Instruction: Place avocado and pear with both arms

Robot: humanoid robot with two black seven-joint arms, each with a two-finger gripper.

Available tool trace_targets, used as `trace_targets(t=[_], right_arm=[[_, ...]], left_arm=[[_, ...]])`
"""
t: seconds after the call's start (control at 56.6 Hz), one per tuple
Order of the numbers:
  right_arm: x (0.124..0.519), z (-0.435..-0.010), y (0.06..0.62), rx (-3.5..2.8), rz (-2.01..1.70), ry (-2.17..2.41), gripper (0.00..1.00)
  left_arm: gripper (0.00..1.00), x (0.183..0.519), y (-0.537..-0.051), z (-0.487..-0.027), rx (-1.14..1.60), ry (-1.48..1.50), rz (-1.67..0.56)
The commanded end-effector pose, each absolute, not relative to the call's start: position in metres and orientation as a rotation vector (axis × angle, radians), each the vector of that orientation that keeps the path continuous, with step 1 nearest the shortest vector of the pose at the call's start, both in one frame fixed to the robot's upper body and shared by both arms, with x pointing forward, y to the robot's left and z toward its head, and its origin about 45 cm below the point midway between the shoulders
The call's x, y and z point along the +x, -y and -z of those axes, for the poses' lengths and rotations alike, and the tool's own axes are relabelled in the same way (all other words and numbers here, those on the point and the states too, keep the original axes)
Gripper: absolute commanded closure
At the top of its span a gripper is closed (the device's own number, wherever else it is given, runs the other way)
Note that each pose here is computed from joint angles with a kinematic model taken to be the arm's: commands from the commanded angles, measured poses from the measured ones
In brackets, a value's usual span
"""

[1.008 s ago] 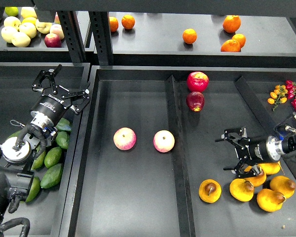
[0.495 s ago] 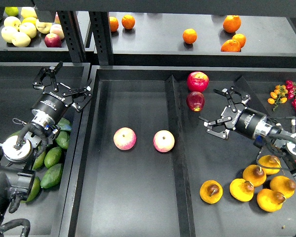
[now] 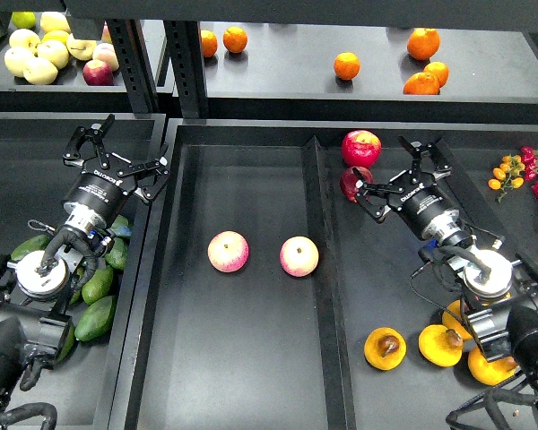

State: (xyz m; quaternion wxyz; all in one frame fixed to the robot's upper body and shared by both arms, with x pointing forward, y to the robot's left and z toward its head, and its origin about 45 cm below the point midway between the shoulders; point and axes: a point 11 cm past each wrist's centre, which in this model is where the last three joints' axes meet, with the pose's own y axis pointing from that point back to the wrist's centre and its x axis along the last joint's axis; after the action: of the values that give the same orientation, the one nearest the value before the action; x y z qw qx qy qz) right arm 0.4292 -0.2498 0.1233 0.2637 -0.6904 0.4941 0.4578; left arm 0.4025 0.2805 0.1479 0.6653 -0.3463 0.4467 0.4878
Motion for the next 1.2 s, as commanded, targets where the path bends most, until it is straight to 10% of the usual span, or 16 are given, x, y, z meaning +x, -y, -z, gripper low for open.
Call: trace_targets(t=[0.0,1.185], right_arm=[[0.4278,-0.1217,0.2580,-1.856,-1.202,-1.372,0.01],[0.4296,-0.1249,0.2670,-1.802,-1.175,-1.380,0.01]], left_arm=[[0.01,0.4026,-0.2806,-0.1484,-0.797,-1.017,-1.097],[0.01,0.4044,-0.2818,-0.1569,-0.913,-1.051,-1.066]])
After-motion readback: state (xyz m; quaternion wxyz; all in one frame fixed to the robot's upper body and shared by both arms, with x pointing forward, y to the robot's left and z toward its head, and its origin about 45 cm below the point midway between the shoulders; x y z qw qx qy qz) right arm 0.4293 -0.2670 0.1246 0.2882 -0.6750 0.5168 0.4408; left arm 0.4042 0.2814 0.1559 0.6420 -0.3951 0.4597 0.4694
